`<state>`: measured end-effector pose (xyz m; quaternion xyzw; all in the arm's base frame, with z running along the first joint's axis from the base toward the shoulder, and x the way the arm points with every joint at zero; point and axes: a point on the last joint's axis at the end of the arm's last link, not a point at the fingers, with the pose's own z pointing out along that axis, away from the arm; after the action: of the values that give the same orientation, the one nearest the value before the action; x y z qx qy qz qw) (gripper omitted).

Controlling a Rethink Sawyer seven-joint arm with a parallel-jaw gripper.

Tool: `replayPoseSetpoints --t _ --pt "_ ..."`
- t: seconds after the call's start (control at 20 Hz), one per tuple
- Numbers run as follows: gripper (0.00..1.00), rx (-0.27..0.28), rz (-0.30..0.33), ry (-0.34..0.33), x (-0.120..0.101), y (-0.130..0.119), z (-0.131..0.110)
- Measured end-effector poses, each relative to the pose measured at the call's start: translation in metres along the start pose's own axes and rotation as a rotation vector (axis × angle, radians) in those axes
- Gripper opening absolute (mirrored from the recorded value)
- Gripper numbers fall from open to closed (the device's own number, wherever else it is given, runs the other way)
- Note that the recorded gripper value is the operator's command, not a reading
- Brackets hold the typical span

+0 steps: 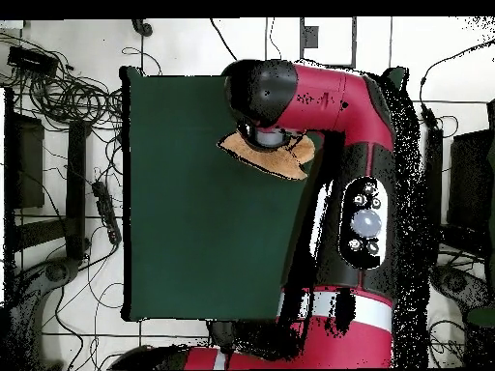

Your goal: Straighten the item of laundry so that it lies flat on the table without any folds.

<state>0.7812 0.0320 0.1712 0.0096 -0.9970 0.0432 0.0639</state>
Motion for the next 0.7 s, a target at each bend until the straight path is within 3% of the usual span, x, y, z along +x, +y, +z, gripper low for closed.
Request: replayPoseSetpoints --t 0.4,0.7 --pt "0.00 0.013 0.000 -0.030 0.001 -0.003 -0.024" --pt "0.00 0.015 0.000 -0.037 0.001 -0.003 -0.026"
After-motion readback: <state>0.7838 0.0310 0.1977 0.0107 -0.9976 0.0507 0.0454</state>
